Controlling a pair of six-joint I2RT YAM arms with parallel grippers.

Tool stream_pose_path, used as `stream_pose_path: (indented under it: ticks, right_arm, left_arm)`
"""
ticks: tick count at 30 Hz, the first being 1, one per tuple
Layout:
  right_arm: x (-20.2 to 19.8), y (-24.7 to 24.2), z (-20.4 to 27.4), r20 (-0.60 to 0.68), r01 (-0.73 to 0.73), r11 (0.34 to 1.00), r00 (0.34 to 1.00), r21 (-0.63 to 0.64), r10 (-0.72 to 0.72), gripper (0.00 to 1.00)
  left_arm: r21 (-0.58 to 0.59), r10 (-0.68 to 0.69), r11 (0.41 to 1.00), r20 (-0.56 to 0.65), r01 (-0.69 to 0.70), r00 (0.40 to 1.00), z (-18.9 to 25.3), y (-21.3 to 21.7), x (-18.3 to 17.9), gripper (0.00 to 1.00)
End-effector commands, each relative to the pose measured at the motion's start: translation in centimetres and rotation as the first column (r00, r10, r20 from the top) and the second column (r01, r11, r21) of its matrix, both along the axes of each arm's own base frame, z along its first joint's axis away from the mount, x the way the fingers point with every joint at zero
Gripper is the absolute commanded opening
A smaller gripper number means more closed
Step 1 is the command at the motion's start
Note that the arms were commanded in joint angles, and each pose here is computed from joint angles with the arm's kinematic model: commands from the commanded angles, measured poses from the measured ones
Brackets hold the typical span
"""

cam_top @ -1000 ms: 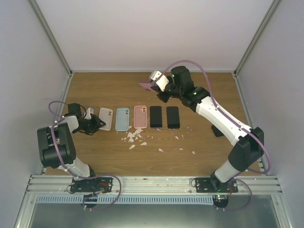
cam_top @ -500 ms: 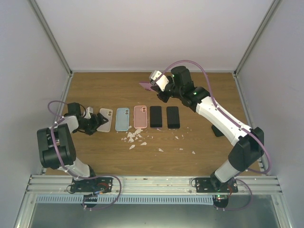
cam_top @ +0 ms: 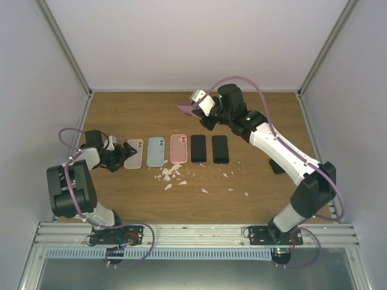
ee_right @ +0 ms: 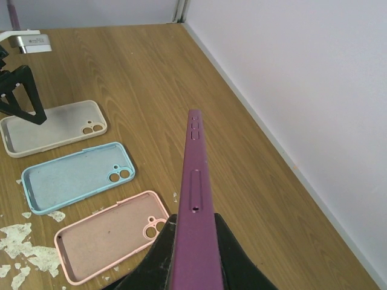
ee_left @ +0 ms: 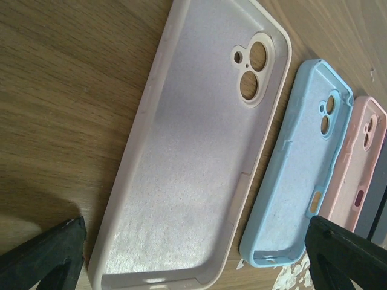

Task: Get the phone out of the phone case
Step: Place the phone case at the center of the board.

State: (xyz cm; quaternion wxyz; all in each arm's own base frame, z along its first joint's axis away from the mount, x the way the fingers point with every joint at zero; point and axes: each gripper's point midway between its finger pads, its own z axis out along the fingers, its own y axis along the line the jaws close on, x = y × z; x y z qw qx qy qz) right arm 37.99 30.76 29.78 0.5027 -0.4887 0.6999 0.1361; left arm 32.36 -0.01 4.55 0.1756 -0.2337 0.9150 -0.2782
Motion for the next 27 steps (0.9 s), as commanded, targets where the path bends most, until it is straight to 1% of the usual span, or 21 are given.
stream_pose_path:
  ticks: [1, 5, 7, 10, 14, 16, 21, 27]
  right_arm:
    - [0.0, -0.1, 2.0, 0.044, -0.004, 0.999, 0.999, 0.047, 0.002, 0.01]
    - [0.0, -0.2, 1.9, 0.052, 0.000, 0.999, 0.999, 0.039, -0.002, 0.00]
    - [0.3, -0.5, 1.9, 0.066, 0.016, 0.999, 0.998, 0.028, -0.018, 0.00]
    - [0.8, -0.9, 1.9, 0.093, 0.041, 0.999, 0.995, 0.010, -0.042, 0.01]
    - [1.4, -1.1, 1.9, 0.130, 0.073, 0.997, 0.989, -0.015, -0.071, 0.00]
    - [1.5, -1.1, 2.0, 0.153, 0.086, 0.996, 0.985, -0.028, -0.080, 0.00]
    - [1.8, -0.6, 1.5, 0.250, 0.135, 0.986, 0.962, -0.097, -0.107, 0.00]
    - [2.0, 0.3, 0.7, 0.395, 0.223, 0.956, 0.909, -0.190, -0.134, 0.01]
  left_arm:
    - [0.028, 0.038, 0.999, 0.027, -0.038, 0.999, 0.7, 0.5, 0.4, 0.99]
    - [0.043, 0.061, 0.997, 0.048, -0.064, 0.997, 1.7, 0.8, 0.6, 0.99]
    - [0.039, 0.060, 0.997, 0.086, -0.063, 0.995, 2.9, 0.7, 1.0, 0.99]
    - [-0.005, 0.047, 0.999, 0.162, -0.047, 0.986, 5.4, 0.0, 1.6, 0.99]
    - [-0.089, 0.012, 0.996, 0.254, 0.011, 0.967, 8.9, -1.7, 2.6, 0.99]
    - [-0.123, 0.002, 0.992, 0.313, 0.038, 0.950, 11.2, -2.6, 3.2, 0.99]
    - [-0.193, -0.027, 0.972, 0.475, 0.134, 0.880, 18.0, -5.4, 4.3, 0.99]
    - [-0.284, -0.064, 0.920, 0.569, 0.269, 0.820, 23.2, -9.3, 4.1, 0.99]
